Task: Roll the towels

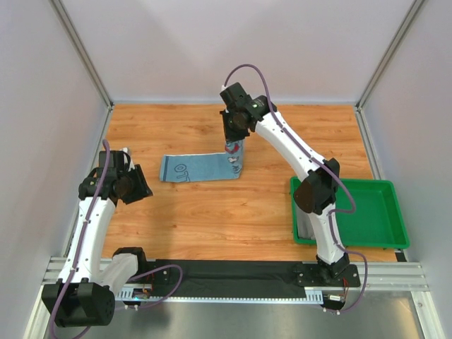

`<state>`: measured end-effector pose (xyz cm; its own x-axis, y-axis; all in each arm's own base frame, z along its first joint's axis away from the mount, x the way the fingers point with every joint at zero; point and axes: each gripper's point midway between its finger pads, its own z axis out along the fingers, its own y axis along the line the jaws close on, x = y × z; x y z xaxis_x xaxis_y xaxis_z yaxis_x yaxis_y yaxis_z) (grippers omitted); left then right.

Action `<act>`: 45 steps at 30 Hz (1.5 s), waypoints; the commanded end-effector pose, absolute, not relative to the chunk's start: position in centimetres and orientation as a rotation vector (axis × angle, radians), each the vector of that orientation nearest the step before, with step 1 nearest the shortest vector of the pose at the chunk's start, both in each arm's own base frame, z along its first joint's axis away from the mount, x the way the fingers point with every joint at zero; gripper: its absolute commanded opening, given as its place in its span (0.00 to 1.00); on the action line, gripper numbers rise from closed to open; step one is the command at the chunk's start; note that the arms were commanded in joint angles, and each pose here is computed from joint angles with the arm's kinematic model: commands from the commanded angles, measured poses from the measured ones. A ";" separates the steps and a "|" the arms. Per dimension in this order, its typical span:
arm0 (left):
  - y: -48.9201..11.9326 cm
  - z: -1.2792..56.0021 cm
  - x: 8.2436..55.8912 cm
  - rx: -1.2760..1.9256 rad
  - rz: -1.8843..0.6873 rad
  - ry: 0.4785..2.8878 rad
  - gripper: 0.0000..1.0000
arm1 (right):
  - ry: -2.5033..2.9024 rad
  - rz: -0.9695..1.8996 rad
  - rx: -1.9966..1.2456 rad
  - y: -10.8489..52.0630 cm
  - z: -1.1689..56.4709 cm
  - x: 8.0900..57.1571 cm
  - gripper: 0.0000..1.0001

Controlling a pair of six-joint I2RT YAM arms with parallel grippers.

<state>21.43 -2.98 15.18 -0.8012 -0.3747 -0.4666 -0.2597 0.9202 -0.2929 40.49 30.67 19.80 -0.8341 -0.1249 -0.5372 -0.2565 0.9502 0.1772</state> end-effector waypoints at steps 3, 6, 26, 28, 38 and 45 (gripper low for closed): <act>-2.3 16.0 21.8 -0.480 -0.245 2.501 0.46 | 2.568 0.477 -0.344 35.2 20.2 39.1 0.00; -2.2 16.1 21.9 -0.483 -0.236 2.494 0.46 | 2.546 0.558 -0.369 37.3 20.5 38.5 0.00; -1.7 15.9 21.9 -0.503 -0.204 2.498 0.44 | 2.438 0.946 -0.430 48.2 20.5 35.9 0.01; -1.8 16.0 21.9 -0.499 -0.210 2.496 0.43 | 2.434 0.977 -0.418 48.9 20.3 35.9 0.02; -2.1 15.8 21.9 -0.487 -0.222 2.512 0.43 | 2.428 1.087 -0.358 52.4 16.6 37.1 0.11; -2.0 15.7 21.8 -0.493 -0.208 2.513 0.43 | 2.363 1.224 -0.299 55.7 13.9 38.7 0.29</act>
<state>21.49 -2.08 15.00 -0.7884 -0.3819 -0.4822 -0.2962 0.9228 -0.2464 37.74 52.50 11.92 -0.8890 -0.0509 -0.4551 -0.3616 0.6878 0.6294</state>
